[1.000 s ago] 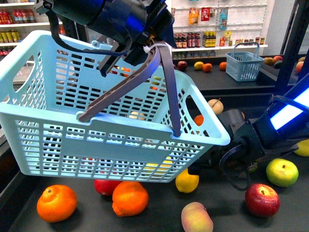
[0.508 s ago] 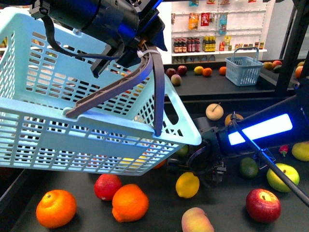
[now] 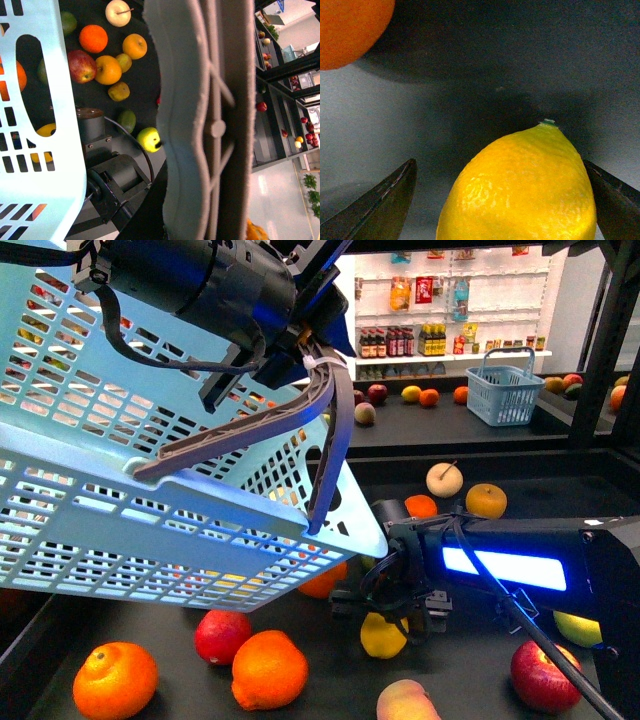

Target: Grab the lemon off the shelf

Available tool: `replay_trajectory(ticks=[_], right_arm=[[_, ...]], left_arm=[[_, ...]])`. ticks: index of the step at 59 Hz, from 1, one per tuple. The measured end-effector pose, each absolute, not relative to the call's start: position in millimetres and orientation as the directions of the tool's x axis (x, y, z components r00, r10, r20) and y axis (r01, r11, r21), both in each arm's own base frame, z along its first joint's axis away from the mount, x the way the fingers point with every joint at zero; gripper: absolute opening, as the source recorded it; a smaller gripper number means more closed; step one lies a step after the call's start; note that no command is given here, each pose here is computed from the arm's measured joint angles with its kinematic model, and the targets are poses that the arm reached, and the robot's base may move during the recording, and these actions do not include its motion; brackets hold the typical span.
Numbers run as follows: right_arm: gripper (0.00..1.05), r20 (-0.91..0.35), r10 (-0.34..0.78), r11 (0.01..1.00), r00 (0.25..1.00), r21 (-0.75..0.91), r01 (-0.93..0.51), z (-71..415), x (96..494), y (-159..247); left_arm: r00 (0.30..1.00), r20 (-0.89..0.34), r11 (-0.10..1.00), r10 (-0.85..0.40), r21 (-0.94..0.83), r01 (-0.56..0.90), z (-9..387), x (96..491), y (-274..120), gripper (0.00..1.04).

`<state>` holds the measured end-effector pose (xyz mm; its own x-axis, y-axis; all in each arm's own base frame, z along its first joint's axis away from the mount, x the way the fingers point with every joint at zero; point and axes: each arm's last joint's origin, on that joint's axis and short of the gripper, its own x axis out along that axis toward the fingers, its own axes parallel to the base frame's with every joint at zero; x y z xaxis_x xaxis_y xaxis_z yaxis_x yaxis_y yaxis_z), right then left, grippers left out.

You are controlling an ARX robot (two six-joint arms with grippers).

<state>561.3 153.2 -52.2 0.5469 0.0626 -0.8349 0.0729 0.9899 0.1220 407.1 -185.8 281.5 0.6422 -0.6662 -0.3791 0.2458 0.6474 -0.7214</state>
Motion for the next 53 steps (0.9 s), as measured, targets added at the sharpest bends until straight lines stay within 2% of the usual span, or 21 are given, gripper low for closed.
replay_trajectory(ticks=[12,21,25,53], right_arm=[[0.97,-0.846,0.050,0.992,0.531,0.106,0.075,-60.1,559.2,148.5],[0.78,-0.846,0.049,0.991,0.530,0.107,0.079,-65.4,558.4,145.4],[0.72,-0.843,0.049,0.991,0.536,0.108,0.080,-65.6,559.0,144.9],[0.72,-0.807,0.002,0.996,0.590,0.057,0.074,-65.1,558.0,134.0]], left_arm=[[0.637,-0.379,0.641,-0.671,-0.728,0.242,281.5,406.3,-187.6,0.08],[0.634,-0.378,0.637,-0.675,-0.732,0.242,281.5,405.9,-188.3,0.08],[0.634,-0.378,0.636,-0.675,-0.733,0.241,281.5,405.9,-188.3,0.08],[0.629,-0.378,0.631,-0.679,-0.738,0.238,281.5,405.3,-189.5,0.08]])
